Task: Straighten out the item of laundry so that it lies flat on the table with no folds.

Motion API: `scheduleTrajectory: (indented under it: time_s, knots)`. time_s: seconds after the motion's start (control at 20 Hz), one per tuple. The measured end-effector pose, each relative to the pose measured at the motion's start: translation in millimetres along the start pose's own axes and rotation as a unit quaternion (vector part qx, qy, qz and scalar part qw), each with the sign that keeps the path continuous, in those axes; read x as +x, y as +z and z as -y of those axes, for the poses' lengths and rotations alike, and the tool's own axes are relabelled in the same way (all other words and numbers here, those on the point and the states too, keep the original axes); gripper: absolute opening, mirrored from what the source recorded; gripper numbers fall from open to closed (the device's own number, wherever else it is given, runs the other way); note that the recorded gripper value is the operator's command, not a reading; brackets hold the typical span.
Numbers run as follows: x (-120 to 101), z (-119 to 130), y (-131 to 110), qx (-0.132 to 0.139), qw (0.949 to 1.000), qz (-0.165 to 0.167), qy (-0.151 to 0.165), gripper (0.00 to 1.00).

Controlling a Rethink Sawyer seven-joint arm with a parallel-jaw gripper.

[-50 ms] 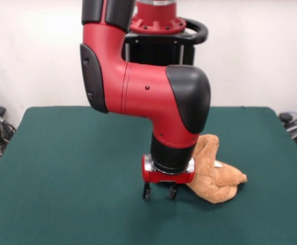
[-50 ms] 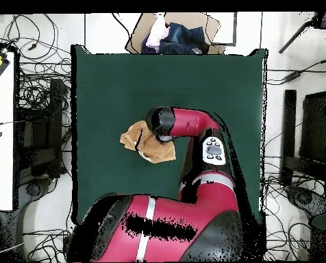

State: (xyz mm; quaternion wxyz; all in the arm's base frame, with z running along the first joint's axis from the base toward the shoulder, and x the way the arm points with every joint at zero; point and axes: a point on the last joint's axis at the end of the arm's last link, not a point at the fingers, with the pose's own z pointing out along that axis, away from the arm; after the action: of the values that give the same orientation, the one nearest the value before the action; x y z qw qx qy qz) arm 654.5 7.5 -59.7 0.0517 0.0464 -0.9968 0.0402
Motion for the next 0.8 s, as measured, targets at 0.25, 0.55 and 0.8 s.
scheduleTrajectory:
  time_s: [0.25, 0.55, 0.8]
  knots:
    - [-0.7, 0.2, 0.0, 0.0, 1.0, -0.003, 0.0, 1.0]
    - [-3.2, 1.0, 0.2, -0.003, 0.9999, -0.012, 0.002, 1.0]
    - [-4.4, 1.9, 0.5, -0.006, 0.9998, -0.017, 0.005, 1.0]
